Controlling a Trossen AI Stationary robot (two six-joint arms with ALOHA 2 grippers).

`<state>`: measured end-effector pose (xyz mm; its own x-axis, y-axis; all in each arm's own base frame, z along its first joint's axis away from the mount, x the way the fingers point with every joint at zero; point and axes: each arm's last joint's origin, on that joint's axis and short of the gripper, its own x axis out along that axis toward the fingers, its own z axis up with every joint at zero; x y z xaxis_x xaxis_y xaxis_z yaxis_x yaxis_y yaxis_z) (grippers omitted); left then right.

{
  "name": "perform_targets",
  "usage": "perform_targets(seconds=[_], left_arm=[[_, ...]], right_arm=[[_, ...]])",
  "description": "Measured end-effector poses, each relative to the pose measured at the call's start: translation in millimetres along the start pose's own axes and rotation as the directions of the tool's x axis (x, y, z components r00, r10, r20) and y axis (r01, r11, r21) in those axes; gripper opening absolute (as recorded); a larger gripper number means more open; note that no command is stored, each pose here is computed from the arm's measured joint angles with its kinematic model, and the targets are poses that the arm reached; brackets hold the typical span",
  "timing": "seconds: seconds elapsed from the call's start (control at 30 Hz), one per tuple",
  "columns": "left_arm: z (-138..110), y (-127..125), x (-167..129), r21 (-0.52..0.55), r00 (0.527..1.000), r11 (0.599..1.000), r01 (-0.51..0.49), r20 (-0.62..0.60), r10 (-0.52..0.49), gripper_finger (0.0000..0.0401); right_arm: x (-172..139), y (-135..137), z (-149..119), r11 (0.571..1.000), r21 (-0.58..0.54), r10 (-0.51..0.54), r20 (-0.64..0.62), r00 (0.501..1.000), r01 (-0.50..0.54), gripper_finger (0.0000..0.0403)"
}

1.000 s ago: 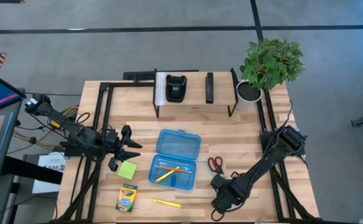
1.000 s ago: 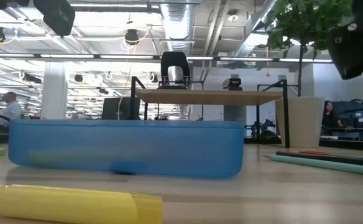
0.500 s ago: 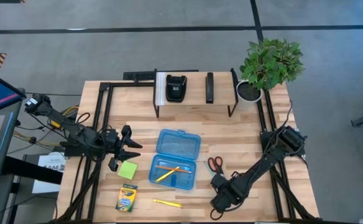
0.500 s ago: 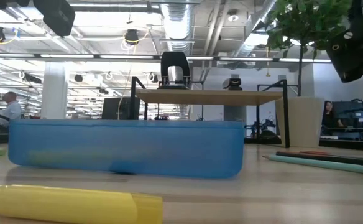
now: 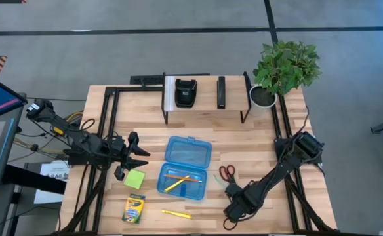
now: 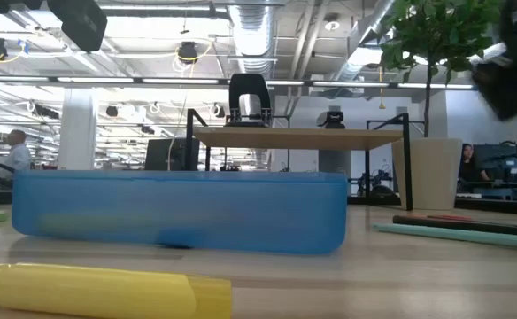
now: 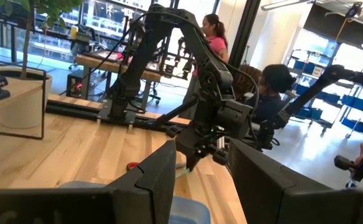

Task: Pack school essentials
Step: Put the blue pencil into the blue supply box

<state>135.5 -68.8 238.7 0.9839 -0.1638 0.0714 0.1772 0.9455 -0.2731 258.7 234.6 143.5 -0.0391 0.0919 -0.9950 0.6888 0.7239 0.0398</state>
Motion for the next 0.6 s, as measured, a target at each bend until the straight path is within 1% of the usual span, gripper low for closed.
perform_targets(seconds=[0.1, 0.27, 0.4, 0.6], left_arm=[[0.1, 0.0, 0.0, 0.0, 1.0, 1.0, 0.0, 0.001, 0.0, 0.0138], [0.5, -0.1, 0.0, -0.002, 1.0, 1.0, 0.001, 0.005, -0.001, 0.0138], [0.7, 0.0, 0.0, -0.002, 1.0, 1.0, -0.004, 0.008, 0.004, 0.0138], [0.7, 0.0, 0.0, -0.002, 1.0, 1.0, -0.004, 0.008, 0.004, 0.0138]], right_arm=[[-0.7, -2.0, -3.4, 1.0, 0.002, -0.014, -0.033, 0.999, 0.014, 0.0004], [-4.1, -4.9, -9.4, 0.999, 0.014, -0.031, -0.045, 0.998, 0.032, 0.0003], [-11.9, -5.4, -13.5, 1.0, 0.016, -0.01, -0.039, 0.999, 0.01, 0.0002], [-26.9, -8.3, -17.0, 0.999, 0.017, 0.027, 0.008, 1.0, -0.028, 0.0001]])
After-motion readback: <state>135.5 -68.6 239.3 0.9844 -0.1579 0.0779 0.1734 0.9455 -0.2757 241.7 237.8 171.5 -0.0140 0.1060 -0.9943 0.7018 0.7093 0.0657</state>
